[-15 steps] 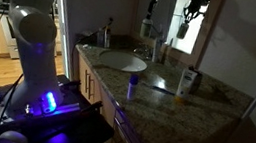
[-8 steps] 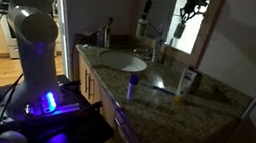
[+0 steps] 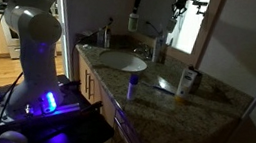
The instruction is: Move the pump bottle to the left side of the countertop, open the faucet
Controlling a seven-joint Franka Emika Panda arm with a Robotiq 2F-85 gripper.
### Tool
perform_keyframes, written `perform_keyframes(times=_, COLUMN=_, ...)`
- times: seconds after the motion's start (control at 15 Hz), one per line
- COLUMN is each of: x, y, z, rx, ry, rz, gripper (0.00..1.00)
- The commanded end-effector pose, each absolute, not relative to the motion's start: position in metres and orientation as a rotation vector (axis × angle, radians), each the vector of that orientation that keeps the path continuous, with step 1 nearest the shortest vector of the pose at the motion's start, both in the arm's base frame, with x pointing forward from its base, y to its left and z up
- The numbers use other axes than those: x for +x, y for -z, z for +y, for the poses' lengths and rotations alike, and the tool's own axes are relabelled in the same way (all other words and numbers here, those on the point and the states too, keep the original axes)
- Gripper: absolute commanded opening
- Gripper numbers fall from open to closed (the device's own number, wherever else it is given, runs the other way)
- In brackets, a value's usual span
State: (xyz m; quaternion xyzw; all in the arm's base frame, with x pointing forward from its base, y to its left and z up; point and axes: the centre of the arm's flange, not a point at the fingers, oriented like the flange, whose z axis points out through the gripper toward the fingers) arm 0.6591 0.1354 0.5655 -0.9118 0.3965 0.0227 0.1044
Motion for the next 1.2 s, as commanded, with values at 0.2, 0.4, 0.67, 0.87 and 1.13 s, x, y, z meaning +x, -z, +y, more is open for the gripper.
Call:
perform_keyframes(times=0.2, x=0.708, y=-0.512, z=0.167, rx=-2.762, ry=-0.070, rz=1.239, gripper=0.07)
perform_keyframes(times=0.4, x=0.737, y=-0.497, z=0.192, rx=-2.715, ry=-0.017, rz=1.304, gripper=0.07)
perform_keyframes(times=0.67, x=0.715, y=-0.480, z=0.194, rx=-2.700, ry=-0.042, rz=1.316, gripper=0.30)
perform_keyframes(times=0.87, x=0.730, y=-0.465, z=0.193, rx=-2.695, ry=-0.061, rz=1.358, gripper=0.07)
perform_keyframes(times=1.13, x=0.764, y=-0.441, z=0.202, rx=-2.632, ry=-0.030, rz=1.426, gripper=0.07)
